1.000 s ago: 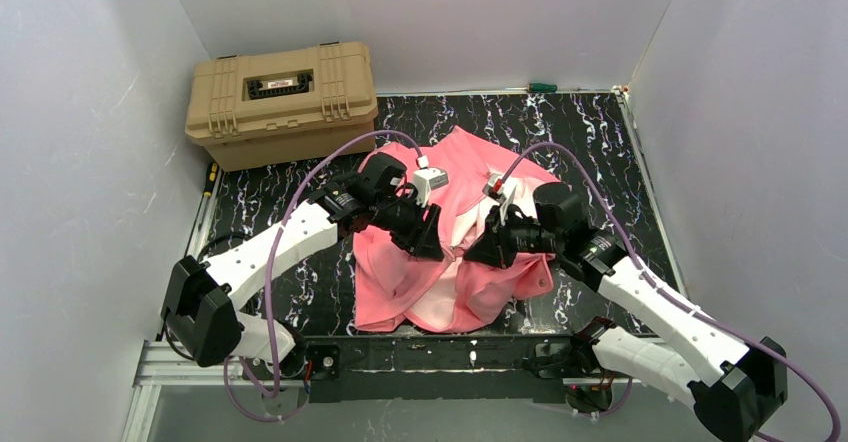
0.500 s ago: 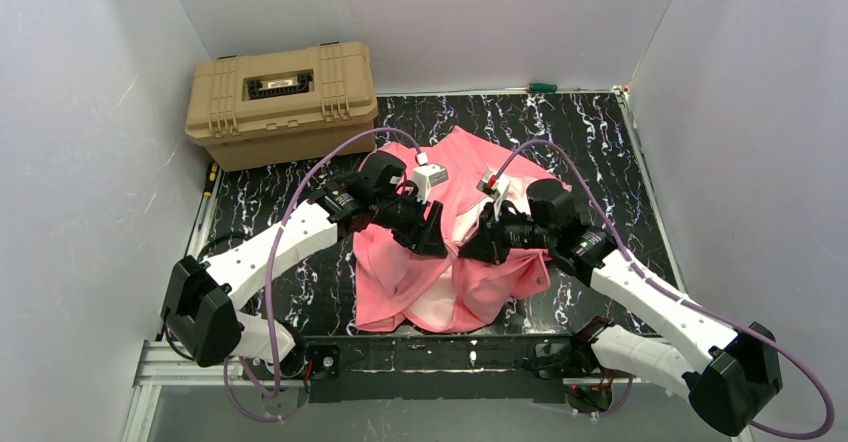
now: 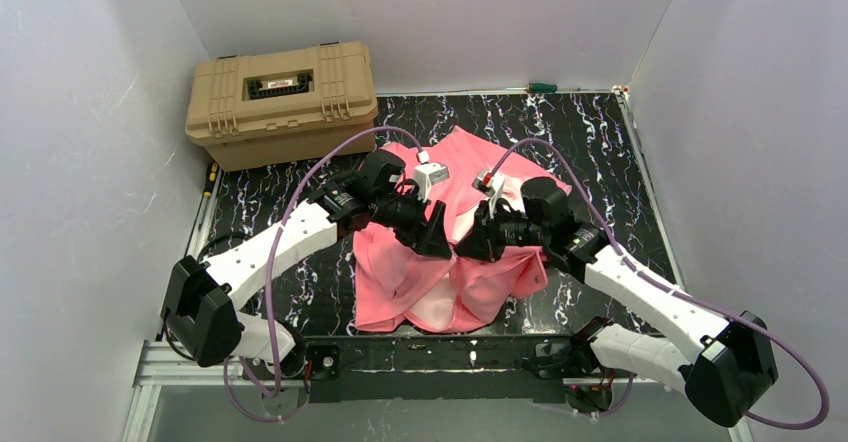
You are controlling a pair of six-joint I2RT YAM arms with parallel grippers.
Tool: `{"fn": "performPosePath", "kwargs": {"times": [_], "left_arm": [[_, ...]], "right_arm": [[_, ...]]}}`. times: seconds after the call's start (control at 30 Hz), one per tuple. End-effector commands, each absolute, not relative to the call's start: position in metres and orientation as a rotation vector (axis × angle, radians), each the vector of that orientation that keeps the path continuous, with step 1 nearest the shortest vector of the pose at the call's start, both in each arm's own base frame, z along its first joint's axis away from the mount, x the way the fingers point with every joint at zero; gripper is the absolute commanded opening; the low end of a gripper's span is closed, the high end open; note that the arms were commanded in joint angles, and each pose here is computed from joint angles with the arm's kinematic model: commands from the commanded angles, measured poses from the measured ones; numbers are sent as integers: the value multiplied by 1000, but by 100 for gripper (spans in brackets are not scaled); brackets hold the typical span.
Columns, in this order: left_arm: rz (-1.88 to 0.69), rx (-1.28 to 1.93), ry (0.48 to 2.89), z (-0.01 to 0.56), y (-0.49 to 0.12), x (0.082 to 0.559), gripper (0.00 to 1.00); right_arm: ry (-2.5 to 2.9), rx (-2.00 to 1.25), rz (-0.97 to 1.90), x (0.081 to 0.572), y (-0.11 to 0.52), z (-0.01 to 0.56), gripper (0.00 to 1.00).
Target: Zip up the jacket
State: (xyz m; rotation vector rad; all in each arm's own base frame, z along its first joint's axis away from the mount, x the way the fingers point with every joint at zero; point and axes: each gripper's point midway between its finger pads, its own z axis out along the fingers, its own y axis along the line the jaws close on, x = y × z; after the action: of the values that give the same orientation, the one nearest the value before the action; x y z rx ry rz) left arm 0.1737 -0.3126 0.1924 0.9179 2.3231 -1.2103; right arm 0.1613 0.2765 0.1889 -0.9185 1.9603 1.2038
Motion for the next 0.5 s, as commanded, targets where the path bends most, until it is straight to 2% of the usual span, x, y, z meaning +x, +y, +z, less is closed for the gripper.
{"fn": "performPosePath", "kwargs": {"times": [0.0, 0.1, 0.2, 0.27, 0.47], "left_arm": [[-1259, 946, 2283, 200, -315, 170, 61], [-1268, 958, 2289, 196, -315, 169, 51], [-1248, 972, 2294, 192, -312, 168, 28], [-1216, 967, 2316, 187, -307, 167, 17], [-1131, 1026, 2322, 194, -291, 162, 14]], "right_arm": [[1845, -931, 1226, 166, 286, 217, 1], [1840, -924, 1214, 168, 287, 219, 1], [1851, -918, 1185, 171, 284, 219, 1], [1863, -923, 1140, 174, 280, 217, 1], [1934, -932, 897, 187, 252, 206, 1]]}}
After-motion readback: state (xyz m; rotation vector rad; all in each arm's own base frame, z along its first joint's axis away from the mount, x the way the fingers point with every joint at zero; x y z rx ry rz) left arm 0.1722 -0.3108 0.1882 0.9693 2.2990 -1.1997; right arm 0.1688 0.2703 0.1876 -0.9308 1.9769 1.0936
